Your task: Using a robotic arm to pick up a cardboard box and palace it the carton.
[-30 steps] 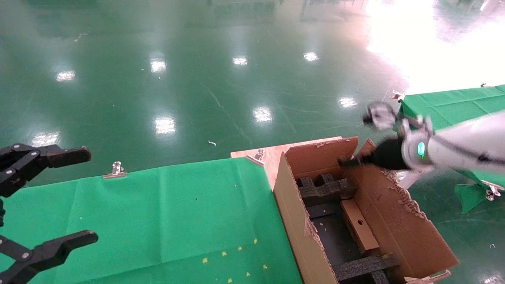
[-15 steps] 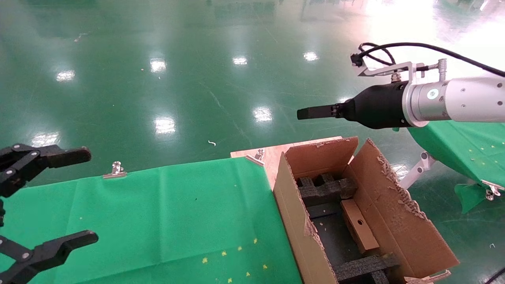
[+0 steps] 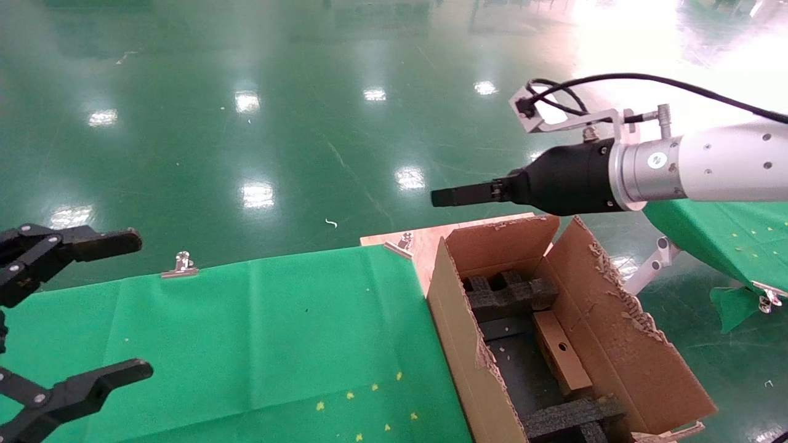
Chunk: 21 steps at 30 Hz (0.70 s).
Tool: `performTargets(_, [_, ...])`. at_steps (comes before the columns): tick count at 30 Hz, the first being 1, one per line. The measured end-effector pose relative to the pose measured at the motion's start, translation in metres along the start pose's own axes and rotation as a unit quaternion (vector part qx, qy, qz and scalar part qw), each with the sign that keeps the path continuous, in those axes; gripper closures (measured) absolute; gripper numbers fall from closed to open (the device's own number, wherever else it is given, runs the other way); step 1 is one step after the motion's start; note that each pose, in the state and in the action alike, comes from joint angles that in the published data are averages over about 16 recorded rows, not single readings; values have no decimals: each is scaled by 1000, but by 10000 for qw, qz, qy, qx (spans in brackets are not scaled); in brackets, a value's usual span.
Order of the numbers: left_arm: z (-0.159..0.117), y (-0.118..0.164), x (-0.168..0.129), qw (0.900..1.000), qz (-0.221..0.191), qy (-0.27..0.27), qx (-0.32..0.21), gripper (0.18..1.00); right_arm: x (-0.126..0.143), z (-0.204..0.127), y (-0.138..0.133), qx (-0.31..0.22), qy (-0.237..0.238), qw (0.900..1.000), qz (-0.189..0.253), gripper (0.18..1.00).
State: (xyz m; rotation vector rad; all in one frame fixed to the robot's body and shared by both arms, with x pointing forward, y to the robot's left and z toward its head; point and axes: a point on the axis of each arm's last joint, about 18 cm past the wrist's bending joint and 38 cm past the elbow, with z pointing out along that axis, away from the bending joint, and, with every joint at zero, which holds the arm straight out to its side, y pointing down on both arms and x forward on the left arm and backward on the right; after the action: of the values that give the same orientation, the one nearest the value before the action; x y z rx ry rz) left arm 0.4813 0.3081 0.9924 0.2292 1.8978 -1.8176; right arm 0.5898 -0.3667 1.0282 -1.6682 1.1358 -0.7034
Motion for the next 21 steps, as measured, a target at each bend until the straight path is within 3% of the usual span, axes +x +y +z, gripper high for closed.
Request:
performTargets(11, [0,0,0,10000,0,0,0,184,-35,8,16,-79,-1057,9920,-686,178])
performTargets(21, [0,0,0,10000,0,0,0,184,-63,5,29,150,-2020,9702,-1328,178])
